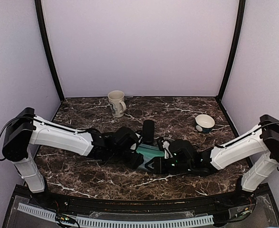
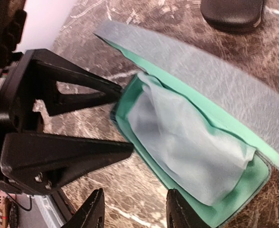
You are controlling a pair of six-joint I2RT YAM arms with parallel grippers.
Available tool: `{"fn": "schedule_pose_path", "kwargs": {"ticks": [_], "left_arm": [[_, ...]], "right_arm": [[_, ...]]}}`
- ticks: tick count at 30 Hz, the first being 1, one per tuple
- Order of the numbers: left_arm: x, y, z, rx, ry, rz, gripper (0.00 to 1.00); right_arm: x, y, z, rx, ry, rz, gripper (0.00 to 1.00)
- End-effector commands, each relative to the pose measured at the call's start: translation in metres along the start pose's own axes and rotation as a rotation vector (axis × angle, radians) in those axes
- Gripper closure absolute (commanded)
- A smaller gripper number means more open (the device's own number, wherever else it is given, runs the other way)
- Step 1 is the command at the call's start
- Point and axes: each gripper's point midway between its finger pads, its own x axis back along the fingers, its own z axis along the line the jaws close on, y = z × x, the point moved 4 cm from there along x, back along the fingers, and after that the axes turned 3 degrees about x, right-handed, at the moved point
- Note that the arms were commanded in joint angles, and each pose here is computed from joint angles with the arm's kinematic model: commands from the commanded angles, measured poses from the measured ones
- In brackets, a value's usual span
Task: Organize the sunglasses
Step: Smooth out the folded cleaning cloth near the sunglasses case.
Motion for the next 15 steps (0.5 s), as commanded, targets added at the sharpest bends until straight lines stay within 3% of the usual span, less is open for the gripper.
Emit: {"fn": "schedule_pose_path", "kwargs": {"ticks": [1, 15], "left_arm": [[0.012, 0.015, -0.016, 0.008, -0.101, -0.054, 0.44], [-0.015, 0.018, -0.040, 0.048, -0.267, -0.036, 0.44]], "right_arm": [[0.010, 0.013, 0.009, 0.003, 0.063, -0.064, 0.55], [0.047, 0.007, -0.024, -0.031, -0.059, -0.140, 0.56]]}}
